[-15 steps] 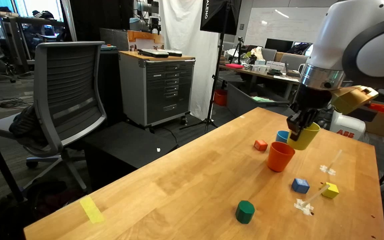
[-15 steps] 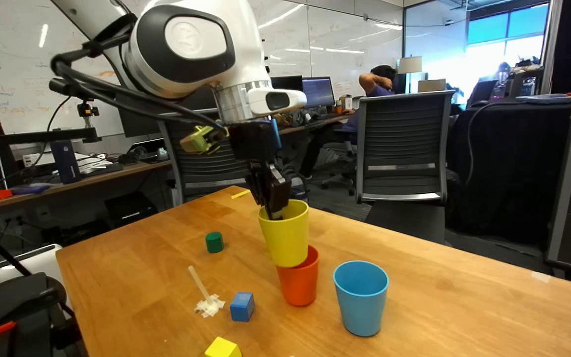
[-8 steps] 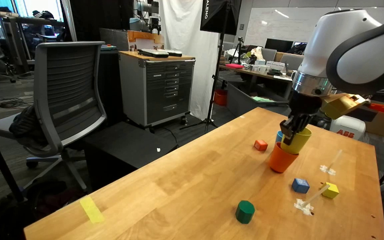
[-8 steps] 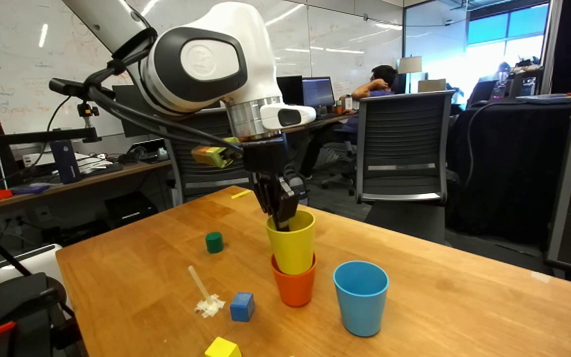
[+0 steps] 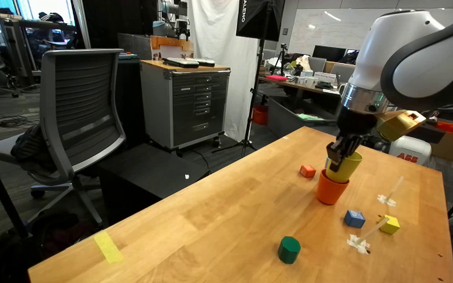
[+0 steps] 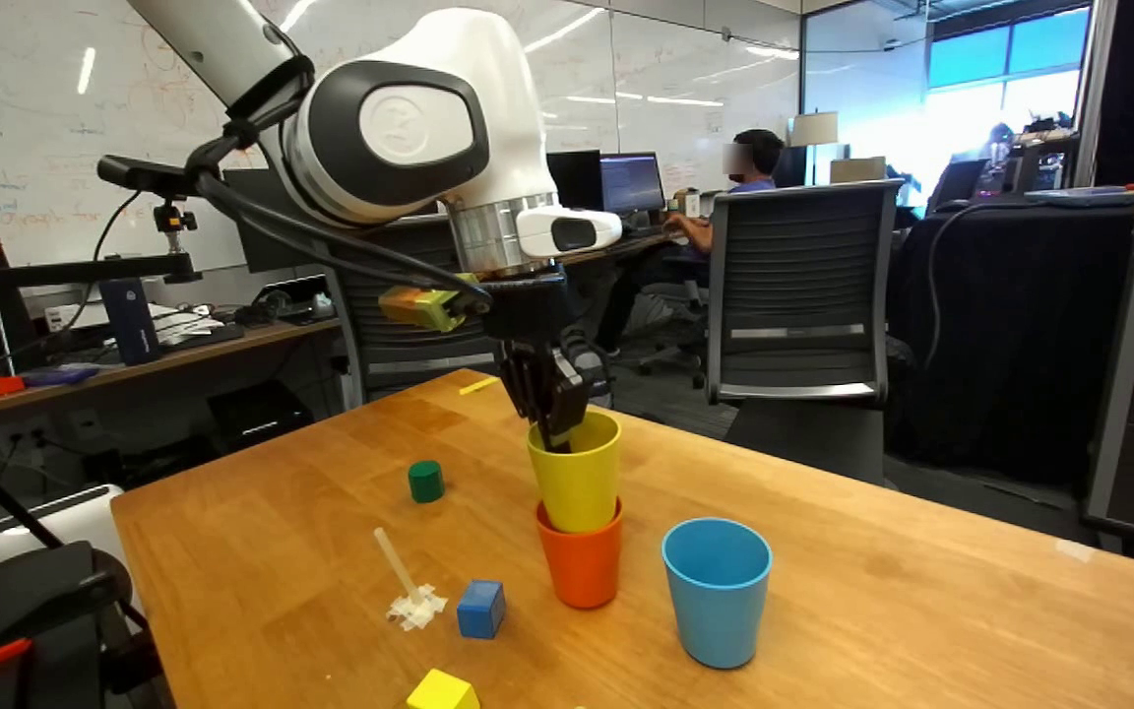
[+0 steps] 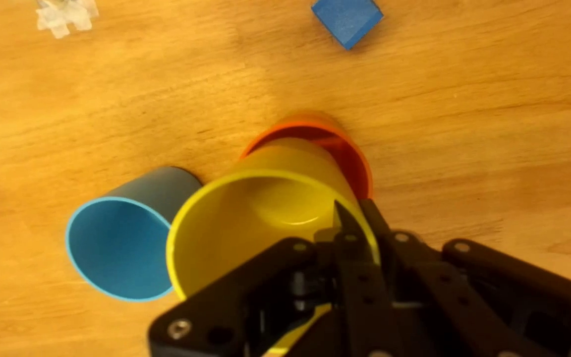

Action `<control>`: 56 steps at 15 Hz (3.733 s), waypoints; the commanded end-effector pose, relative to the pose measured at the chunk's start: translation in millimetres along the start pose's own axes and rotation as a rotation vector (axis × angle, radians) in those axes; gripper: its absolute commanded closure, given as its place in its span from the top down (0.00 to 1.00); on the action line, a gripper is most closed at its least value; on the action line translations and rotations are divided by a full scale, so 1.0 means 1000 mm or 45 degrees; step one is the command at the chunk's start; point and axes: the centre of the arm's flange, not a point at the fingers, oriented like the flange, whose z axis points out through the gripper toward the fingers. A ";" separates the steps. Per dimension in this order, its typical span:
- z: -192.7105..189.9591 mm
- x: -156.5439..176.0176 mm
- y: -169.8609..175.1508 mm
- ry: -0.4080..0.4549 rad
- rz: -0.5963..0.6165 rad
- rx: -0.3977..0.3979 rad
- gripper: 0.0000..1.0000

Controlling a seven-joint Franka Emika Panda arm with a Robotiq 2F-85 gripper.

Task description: Stack up the cups

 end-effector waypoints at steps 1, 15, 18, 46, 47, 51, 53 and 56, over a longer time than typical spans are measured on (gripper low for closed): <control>0.009 0.002 -0.006 0.025 -0.045 0.033 0.01; 0.021 0.001 -0.013 0.018 -0.115 0.072 0.71; 0.016 0.000 -0.016 0.028 -0.125 0.085 0.90; 0.021 0.042 0.155 0.121 0.513 0.370 1.00; 0.026 0.047 0.151 0.105 0.509 0.378 1.00; 0.041 0.060 0.139 0.071 0.488 0.389 1.00; 0.049 0.065 0.134 0.053 0.477 0.392 1.00; 0.057 0.066 0.126 0.027 0.470 0.354 1.00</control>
